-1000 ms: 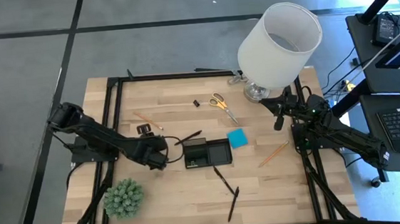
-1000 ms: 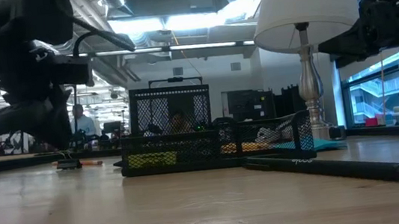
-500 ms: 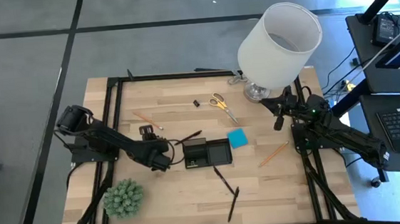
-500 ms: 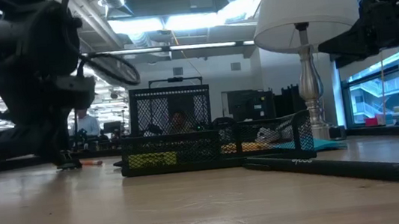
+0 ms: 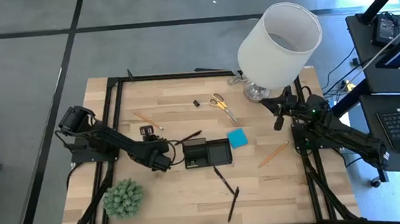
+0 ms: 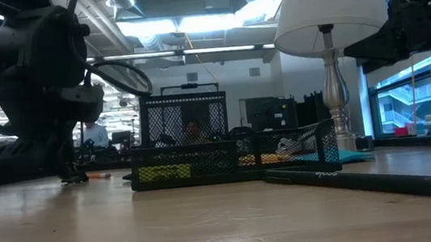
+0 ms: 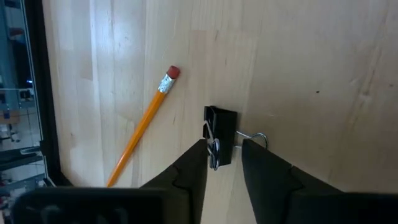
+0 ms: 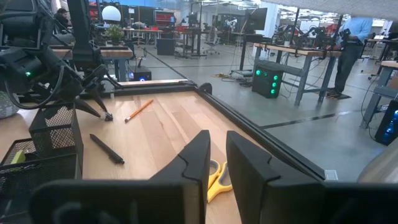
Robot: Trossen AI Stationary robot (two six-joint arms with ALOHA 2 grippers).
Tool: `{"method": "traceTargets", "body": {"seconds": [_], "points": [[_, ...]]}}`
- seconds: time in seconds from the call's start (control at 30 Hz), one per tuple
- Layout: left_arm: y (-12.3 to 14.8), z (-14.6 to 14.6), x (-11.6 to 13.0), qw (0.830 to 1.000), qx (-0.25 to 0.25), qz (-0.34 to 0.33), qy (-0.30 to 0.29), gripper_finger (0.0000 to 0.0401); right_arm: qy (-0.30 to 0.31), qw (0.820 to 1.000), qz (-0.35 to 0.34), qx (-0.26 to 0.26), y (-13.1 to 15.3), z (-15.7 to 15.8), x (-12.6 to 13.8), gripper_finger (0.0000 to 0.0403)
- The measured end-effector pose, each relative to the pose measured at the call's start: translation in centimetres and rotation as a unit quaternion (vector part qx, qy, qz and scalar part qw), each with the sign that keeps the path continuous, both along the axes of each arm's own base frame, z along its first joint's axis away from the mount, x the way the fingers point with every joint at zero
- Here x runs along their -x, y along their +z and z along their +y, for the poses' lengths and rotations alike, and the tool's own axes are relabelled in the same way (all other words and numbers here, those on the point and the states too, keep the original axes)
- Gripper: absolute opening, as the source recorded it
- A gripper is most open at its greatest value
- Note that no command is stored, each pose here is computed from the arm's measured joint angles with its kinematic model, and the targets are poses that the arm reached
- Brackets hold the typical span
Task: Pick and place office supplies into organizer
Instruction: Put the bottom black binder clip into the desk organizer
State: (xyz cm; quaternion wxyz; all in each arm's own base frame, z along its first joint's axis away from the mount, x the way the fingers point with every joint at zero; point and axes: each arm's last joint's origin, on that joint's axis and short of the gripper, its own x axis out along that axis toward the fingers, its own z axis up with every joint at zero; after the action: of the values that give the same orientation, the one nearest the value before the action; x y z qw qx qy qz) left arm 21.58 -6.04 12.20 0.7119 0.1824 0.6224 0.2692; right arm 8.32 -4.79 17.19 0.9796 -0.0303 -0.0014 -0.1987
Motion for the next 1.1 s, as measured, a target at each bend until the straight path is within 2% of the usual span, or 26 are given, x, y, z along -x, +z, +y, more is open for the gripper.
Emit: {"method": "traceTargets", "body": {"seconds": [0.43,0.7,1.1], "points": [[0.0,0.0,0.0,1.0,-0.002,0.0,0.0,0.0006,0.0,1.0,0.0,0.0,0.0,0.0,0.0,0.0058],[0.1,-0.1,-0.2,1.0,0.002,-0.003,0.0,0.0004,0.0,1.0,0.0,0.0,0.0,0.0,0.0,0.0058],[1.8,-0.8,-2.0,0.999,0.024,-0.031,-0.006,0.0002,0.0,1.0,0.0,0.001,0.0,0.0,0.0,0.0058]]}}
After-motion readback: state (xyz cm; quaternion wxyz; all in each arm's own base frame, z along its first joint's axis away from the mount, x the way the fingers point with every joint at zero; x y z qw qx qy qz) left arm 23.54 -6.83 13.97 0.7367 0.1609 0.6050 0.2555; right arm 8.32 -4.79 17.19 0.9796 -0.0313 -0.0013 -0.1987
